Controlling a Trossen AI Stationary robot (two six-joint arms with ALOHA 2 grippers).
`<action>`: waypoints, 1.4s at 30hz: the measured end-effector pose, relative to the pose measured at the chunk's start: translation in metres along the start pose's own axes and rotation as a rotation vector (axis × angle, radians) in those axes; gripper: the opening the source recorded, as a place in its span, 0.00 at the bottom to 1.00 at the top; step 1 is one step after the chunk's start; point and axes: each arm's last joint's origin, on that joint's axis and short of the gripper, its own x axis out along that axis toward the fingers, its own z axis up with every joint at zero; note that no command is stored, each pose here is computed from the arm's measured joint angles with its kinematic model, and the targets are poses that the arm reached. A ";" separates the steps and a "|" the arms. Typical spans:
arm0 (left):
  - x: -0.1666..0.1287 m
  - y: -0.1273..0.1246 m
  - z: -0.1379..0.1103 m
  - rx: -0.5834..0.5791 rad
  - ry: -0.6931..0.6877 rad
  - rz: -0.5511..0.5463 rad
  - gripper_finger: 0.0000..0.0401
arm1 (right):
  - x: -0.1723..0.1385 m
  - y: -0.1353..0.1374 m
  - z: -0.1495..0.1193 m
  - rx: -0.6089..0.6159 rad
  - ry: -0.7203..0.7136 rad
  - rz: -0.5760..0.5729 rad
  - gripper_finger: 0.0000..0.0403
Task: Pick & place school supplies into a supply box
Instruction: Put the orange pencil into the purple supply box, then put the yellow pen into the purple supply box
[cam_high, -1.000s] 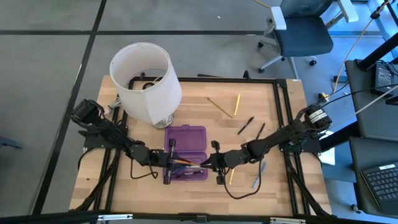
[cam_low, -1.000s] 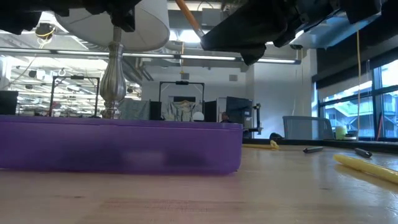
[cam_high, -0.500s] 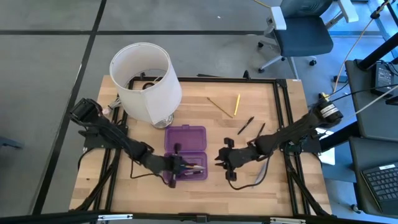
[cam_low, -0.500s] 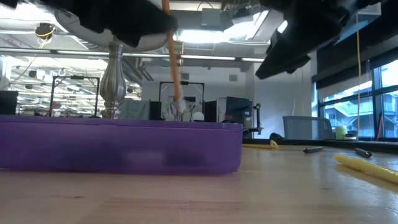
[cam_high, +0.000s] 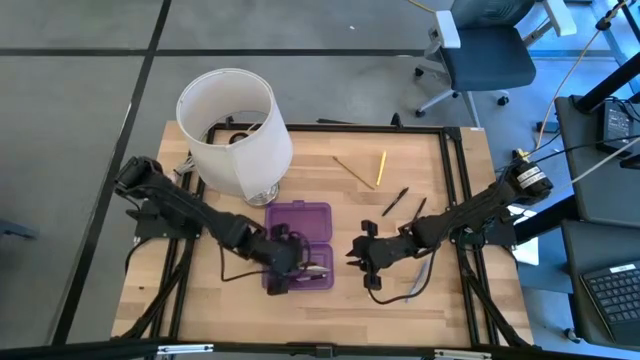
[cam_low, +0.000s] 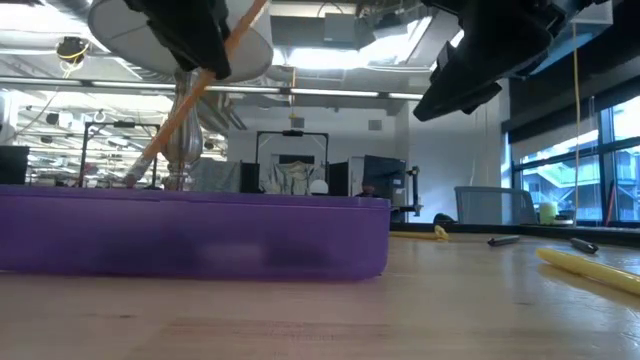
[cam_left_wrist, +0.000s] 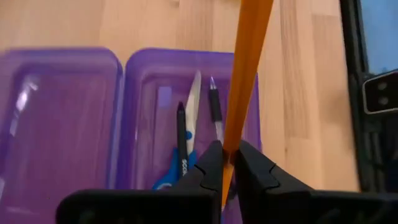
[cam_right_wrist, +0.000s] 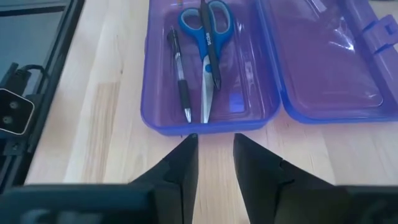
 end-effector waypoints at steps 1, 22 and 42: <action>0.001 0.004 0.001 -0.017 0.017 -0.007 0.03 | 0.000 0.000 0.000 -0.001 0.004 -0.002 0.26; 0.048 0.036 -0.004 -0.092 0.292 -0.063 0.06 | 0.000 -0.001 -0.001 -0.012 0.015 -0.007 0.26; 0.047 0.036 -0.003 0.012 0.277 -0.075 0.15 | 0.000 -0.001 -0.002 -0.008 0.025 -0.011 0.26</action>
